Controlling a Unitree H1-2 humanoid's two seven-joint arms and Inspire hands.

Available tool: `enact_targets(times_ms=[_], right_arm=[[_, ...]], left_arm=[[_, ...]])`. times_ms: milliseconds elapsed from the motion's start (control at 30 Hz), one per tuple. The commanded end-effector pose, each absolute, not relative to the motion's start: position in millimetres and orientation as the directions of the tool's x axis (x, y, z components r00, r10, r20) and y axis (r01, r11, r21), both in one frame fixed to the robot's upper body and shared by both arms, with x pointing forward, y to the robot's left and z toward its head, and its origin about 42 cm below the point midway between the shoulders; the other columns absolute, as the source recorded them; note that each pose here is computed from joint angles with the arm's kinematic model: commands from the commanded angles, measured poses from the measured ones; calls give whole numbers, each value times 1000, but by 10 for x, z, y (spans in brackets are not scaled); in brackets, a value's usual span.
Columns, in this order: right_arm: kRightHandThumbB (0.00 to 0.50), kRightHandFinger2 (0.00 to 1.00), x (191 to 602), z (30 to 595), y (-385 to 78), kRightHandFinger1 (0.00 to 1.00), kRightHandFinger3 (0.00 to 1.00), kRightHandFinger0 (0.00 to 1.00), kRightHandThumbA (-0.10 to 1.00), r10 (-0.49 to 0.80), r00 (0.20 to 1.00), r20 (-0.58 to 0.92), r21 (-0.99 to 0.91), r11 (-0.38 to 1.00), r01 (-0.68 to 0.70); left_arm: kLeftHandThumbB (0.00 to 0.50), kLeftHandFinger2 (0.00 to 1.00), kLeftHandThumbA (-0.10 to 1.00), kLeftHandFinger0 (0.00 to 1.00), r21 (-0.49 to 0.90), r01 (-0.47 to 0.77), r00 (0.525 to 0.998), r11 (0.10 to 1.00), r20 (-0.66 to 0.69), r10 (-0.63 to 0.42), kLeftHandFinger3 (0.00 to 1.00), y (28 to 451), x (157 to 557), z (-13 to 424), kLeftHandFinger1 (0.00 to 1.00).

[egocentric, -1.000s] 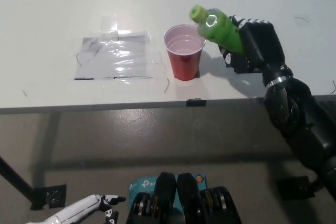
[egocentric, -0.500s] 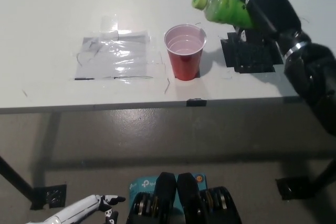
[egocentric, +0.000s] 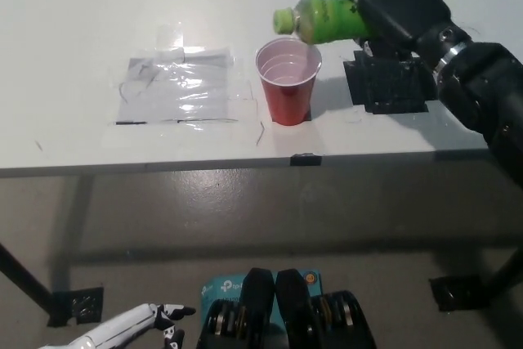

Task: The robot uses its right hand to pick up a bottle kept in the middle of the desk and tilt it into a cup kept next to it to pour water out

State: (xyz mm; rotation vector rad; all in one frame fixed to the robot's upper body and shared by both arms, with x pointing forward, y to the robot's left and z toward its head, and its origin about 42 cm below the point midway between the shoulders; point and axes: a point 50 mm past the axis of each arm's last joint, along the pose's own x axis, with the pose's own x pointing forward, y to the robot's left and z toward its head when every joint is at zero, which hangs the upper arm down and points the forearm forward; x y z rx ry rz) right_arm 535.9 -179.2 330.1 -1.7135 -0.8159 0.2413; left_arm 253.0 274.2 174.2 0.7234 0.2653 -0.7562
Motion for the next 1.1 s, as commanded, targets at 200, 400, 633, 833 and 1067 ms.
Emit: enact_targets(times_ms=[200,400,633,833,1067], right_arm=[[180,219,5474,4257,-1897,0,363,0,-100,775,573,265,-691,-262,674],[162,125,5458,4498,-1979,0,271,0,-17,811,529,252,-577,-313,754],[117,37,5460,4678,-1979,0,334,0,24,805,544,238,-566,-340,751],[157,0,5467,4662,-1746,0,326,0,-7,846,468,254,-547,-274,791],[155,46,5453,4645,-1664,0,262,0,-58,854,480,200,-522,-322,790]], left_arm=[[351,1000,1000,1000,530,696,716,484,-459,-526,1000,2792,2547,1867,1000],[363,1000,1000,1000,511,701,712,497,-461,-529,1000,2793,2550,1842,1000],[350,1000,1000,1000,521,702,711,487,-463,-530,1000,2783,2552,1852,1000],[365,1000,1000,1000,517,695,718,499,-457,-526,1000,2812,2555,1868,1000],[339,1000,1000,1000,528,690,722,494,-454,-522,1000,2821,2566,1891,1000]])
